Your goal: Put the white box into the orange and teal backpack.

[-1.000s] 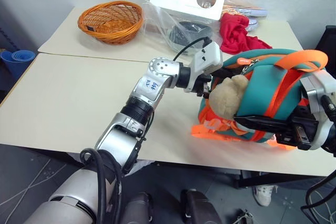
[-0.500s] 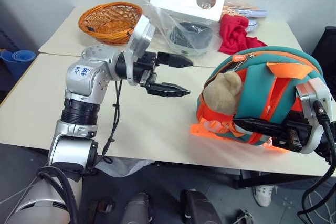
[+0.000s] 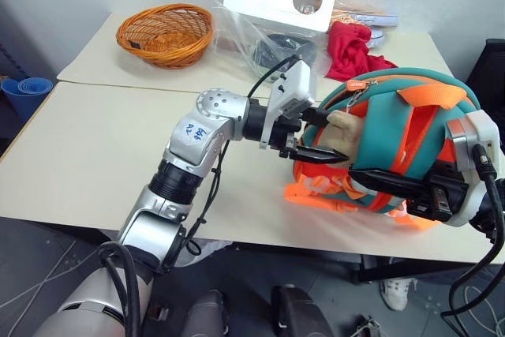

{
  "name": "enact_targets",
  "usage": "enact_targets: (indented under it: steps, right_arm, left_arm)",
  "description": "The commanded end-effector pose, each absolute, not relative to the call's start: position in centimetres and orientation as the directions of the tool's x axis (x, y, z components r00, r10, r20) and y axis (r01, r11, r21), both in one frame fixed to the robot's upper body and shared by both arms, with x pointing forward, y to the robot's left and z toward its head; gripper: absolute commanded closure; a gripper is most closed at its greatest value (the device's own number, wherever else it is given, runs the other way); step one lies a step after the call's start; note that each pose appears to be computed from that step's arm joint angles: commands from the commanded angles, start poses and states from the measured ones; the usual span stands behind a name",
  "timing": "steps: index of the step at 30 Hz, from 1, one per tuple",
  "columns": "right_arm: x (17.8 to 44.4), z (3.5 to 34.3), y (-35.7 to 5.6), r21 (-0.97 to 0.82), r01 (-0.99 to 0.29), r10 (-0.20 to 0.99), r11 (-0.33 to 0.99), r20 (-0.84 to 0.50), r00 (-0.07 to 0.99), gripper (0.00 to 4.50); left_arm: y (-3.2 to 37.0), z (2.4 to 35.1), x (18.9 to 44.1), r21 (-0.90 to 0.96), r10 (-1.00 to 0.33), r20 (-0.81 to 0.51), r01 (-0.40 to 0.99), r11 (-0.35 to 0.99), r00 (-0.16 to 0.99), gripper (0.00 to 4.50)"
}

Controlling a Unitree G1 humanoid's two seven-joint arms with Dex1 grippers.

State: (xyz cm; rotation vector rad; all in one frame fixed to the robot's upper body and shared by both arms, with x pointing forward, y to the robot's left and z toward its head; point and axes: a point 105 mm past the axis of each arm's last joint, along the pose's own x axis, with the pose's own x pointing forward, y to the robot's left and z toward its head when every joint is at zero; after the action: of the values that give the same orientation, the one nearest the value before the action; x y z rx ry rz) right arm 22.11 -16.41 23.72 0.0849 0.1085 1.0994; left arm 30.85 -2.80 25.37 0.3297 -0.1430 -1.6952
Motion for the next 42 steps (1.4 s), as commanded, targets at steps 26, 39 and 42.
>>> enact_targets:
  steps: [26,39,42]
  right_arm:
    - [23.0,23.3,-20.4,0.129,-0.788,0.793,0.603,0.016,0.609,4.50]
    - [24.9,24.1,-20.1,0.021,-0.741,0.741,0.671,0.009,0.672,3.87]
    - [23.9,23.9,-22.5,0.004,-0.720,0.718,0.694,-0.074,0.692,3.00]
  left_arm:
    - [4.4,16.5,36.9,0.541,-0.817,-0.558,0.810,-0.225,0.145,3.83]
    - [2.9,17.6,37.5,0.432,-0.921,-0.338,0.901,0.031,0.194,3.18]
    - [6.3,19.1,37.4,0.326,-0.934,-0.310,0.943,0.074,0.180,2.36]
